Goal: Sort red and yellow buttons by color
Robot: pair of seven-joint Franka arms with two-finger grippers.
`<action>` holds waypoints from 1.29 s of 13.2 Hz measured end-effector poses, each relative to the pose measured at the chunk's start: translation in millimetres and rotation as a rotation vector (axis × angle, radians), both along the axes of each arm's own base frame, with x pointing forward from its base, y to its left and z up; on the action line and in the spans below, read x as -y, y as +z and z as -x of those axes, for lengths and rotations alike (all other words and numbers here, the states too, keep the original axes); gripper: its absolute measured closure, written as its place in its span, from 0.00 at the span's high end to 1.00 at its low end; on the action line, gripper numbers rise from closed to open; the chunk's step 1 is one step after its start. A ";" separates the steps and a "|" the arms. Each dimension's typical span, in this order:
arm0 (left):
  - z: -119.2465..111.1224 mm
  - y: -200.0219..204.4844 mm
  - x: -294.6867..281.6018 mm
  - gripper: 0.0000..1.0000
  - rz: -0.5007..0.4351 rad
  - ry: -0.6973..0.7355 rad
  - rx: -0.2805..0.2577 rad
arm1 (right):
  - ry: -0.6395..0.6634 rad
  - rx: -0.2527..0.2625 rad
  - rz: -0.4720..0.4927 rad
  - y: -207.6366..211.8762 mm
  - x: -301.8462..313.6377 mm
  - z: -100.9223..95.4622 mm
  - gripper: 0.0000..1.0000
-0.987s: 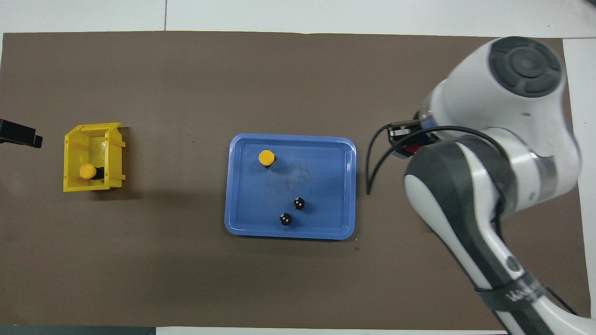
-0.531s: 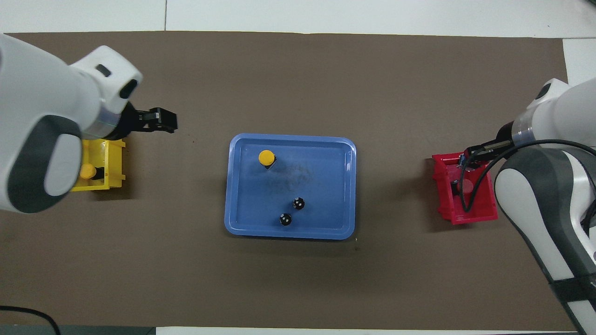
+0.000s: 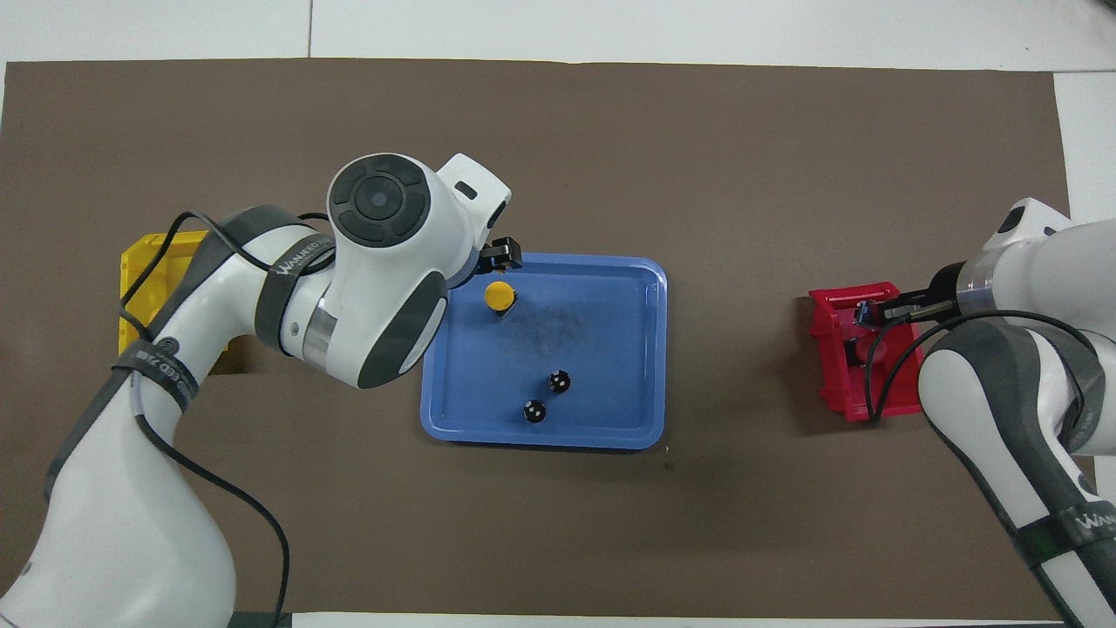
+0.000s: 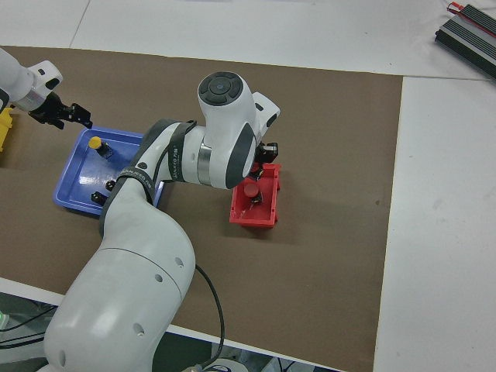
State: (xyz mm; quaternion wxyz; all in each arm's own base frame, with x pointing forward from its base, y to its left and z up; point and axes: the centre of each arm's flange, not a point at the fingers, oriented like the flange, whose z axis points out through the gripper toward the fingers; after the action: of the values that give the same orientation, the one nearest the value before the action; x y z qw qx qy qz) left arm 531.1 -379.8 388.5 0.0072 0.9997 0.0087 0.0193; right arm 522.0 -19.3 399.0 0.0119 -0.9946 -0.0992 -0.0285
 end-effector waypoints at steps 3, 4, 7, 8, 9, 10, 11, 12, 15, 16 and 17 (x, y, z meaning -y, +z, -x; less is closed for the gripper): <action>6.3 -17.8 13.3 1.00 -0.010 -0.010 -0.012 | 0.024 0.018 0.004 -19.6 -1.0 7.0 0.41; 6.5 -20.7 13.7 1.00 -0.013 -0.011 -0.016 | 0.034 0.024 0.005 -25.1 -0.9 8.5 0.41; 6.9 -23.4 13.6 0.86 -0.011 -0.007 -0.022 | 0.056 0.043 0.009 -37.5 -0.4 11.7 0.41; 7.3 -24.4 13.5 0.70 -0.004 -0.002 -0.028 | 0.056 0.047 0.010 -43.4 -0.3 13.4 0.41; 8.0 -25.9 13.5 0.63 0.001 0.002 -0.034 | 0.056 0.051 0.010 -48.8 -0.2 14.6 0.41; 8.7 -26.7 13.7 0.62 0.008 0.007 -0.040 | 0.055 0.052 0.011 -52.3 -0.3 15.7 0.41; 9.4 -27.0 14.5 0.49 0.017 0.013 -0.047 | 0.056 0.055 0.011 -54.2 -0.5 16.6 0.41; 10.0 -27.5 15.0 0.41 0.021 0.014 -0.049 | 0.056 0.059 0.012 -54.6 -0.9 16.7 0.41; 5.3 -20.5 14.3 0.41 0.049 0.037 -0.050 | 0.062 0.057 0.012 -54.9 -1.6 17.0 0.65; -1.1 -12.0 10.2 0.41 0.056 0.049 -0.044 | 0.066 0.047 0.011 -52.7 -1.6 16.0 0.65; -11.8 1.8 -1.9 0.41 0.054 0.072 -0.046 | 0.071 0.023 0.008 -45.8 -1.7 12.9 0.69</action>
State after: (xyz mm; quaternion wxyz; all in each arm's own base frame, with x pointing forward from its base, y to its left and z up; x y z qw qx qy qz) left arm 542.9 -377.9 390.2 0.0334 0.9984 0.0455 -0.0035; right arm 509.1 -17.7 353.1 0.0079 -0.9901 -0.1349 -0.0390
